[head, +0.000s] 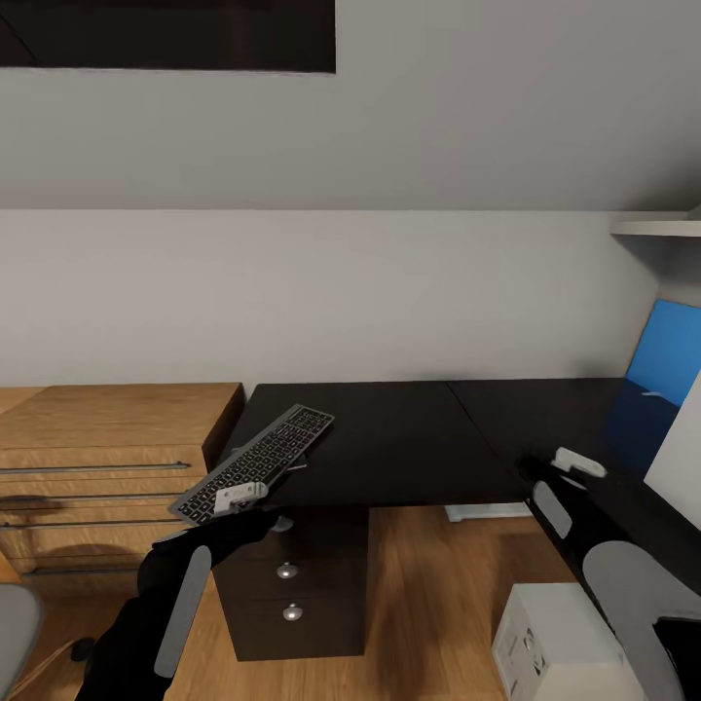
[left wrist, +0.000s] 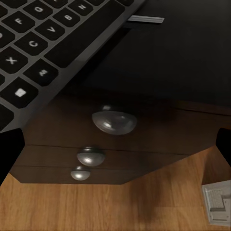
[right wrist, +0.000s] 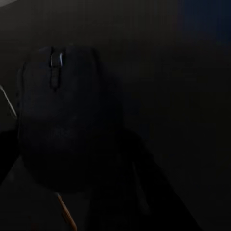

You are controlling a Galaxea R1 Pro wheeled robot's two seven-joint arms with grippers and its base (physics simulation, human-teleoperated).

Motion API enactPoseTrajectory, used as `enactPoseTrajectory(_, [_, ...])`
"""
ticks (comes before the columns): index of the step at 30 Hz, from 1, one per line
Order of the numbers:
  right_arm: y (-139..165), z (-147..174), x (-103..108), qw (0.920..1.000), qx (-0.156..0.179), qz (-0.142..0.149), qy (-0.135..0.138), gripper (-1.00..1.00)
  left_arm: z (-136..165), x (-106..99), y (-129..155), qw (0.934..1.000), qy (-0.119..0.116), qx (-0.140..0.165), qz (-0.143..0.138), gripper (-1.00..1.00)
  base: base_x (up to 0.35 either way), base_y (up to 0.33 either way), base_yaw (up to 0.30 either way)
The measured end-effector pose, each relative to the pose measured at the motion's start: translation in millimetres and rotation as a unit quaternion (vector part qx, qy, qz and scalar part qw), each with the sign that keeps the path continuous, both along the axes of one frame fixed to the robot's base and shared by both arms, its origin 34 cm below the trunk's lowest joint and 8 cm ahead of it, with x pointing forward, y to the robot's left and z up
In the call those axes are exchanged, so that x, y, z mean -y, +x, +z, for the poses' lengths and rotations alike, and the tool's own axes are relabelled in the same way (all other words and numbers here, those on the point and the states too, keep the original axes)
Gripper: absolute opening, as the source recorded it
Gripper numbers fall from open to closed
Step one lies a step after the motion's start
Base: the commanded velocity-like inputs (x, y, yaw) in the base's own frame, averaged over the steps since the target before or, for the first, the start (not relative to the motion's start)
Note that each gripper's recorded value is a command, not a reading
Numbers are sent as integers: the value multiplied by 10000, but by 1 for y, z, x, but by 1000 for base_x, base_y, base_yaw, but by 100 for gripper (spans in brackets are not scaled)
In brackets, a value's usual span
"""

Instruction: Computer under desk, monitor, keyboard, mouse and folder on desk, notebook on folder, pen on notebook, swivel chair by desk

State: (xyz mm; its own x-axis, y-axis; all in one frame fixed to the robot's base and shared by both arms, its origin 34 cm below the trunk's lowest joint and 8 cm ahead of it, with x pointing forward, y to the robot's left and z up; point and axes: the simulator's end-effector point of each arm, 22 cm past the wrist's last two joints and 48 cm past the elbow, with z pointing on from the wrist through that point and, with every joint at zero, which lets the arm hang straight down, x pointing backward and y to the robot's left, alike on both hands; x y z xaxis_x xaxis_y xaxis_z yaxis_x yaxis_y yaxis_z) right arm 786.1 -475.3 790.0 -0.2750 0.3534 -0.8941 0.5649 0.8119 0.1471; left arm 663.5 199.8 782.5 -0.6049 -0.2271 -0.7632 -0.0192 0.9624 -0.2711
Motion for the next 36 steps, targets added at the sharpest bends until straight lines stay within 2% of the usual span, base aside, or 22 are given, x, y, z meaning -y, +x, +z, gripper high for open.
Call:
enactPoseTrajectory(2, [9,-1,-30,9997,58,215,113,-100,0,0,0,10000,3,1,1,100,0,0,0])
enactPoseTrajectory(6, [15,-6,-63,9989,59,410,222,-100,0,0,0,10000,5,6,3,100,0,0,0])
enactPoseTrajectory(8, [17,-7,-73,9986,52,472,226,-100,0,0,0,10000,5,8,3,100,0,0,0])
enactPoseTrajectory(9, [20,-9,-96,9978,23,640,189,-100,1,0,0,10000,5,14,5,100,0,0,0])
enactPoseTrajectory(12, [24,-10,-124,9964,-8,843,123,-100,1,0,1,10000,7,24,9,100,0,0,0])
enactPoseTrajectory(14, [25,-11,-133,9958,-13,908,115,-100,1,-1,1,10000,10,25,12,100,0,0,0])
enactPoseTrajectory(18, [27,-12,-167,9938,-13,1095,198,-100,3,-1,1,10000,11,55,16,100,0,0,0])
enactPoseTrajectory(21, [28,-13,-191,9921,-10,1216,294,-100,17,-4,3,9997,16,228,42,100,0,0,0])
enactPoseTrajectory(26, [29,-14,-211,9906,-7,1314,375,-100,23,-5,1,9995,19,312,57,100,0,0,0])
enactPoseTrajectory(36, [29,-14,-220,9898,-9,1363,403,-100,26,-7,0,9993,22,357,67,100,0,0,62])
